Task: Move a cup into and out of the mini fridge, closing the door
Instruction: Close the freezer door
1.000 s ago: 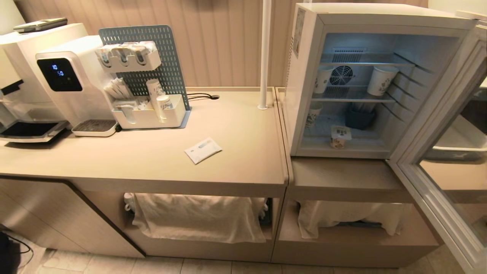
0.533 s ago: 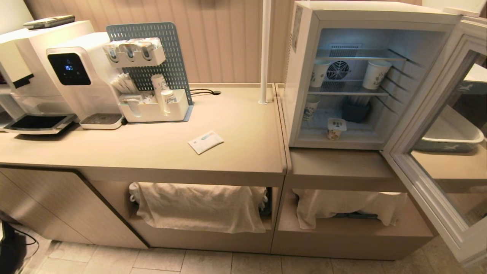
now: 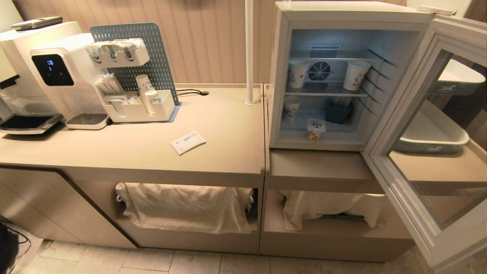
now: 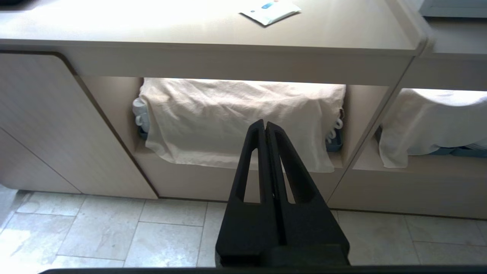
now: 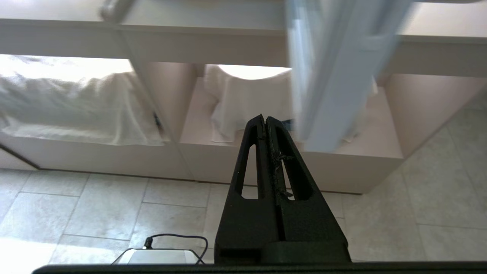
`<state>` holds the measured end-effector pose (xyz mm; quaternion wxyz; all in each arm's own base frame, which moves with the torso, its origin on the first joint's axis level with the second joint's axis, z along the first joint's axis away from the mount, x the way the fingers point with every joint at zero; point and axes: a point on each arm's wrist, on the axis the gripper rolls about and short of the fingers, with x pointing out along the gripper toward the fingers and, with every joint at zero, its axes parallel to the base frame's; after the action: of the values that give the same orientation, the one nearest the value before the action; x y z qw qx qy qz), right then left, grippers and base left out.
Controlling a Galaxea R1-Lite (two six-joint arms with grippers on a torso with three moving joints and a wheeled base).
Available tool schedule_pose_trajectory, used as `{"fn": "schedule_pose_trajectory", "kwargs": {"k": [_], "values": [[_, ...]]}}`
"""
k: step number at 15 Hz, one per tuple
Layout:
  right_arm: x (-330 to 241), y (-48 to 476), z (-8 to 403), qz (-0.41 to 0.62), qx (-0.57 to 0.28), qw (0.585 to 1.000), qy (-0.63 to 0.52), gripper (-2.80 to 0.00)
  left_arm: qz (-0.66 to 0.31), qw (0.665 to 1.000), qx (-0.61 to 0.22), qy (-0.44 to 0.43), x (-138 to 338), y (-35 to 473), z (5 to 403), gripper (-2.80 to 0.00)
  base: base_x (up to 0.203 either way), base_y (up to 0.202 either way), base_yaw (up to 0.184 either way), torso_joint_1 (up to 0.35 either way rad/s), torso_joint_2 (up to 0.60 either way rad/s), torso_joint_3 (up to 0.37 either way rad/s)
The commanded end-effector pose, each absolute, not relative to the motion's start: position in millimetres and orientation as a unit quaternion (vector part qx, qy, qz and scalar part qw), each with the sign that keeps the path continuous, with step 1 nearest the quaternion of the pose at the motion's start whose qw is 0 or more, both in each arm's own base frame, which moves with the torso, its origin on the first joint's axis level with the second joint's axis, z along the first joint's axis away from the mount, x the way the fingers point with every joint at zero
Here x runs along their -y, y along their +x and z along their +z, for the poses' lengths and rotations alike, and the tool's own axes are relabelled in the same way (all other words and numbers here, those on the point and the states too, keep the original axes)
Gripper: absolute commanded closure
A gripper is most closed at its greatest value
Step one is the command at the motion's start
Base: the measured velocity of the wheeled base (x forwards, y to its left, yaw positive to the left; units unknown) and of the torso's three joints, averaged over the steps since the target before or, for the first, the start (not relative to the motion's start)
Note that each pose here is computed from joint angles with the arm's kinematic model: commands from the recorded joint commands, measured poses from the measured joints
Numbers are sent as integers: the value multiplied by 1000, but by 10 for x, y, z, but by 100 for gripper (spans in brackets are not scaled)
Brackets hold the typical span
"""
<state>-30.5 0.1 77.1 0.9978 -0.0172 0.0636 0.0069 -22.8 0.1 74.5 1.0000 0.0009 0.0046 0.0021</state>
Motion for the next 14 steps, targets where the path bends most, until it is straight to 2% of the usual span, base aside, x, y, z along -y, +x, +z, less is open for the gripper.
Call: {"fn": "schedule_pose_trajectory", "kwargs": {"k": [1, 11, 14], "values": [[-1, -304, 770, 7, -65, 998, -17, 0, 2, 1000, -6, 1, -1, -226, 741, 0, 0, -192, -5, 1, 5, 5], [-1, -297, 777, 7, -70, 997, -17, 0, 2, 1000, -6, 1, -1, -226, 741, 0, 0, -191, -2, 3, 2, 2], [-1, -282, 801, 6, -73, 997, -7, 0, 2, 1000, -6, 0, -1, -226, 742, 0, 0, -73, 1, 3, 3, 2]]}}
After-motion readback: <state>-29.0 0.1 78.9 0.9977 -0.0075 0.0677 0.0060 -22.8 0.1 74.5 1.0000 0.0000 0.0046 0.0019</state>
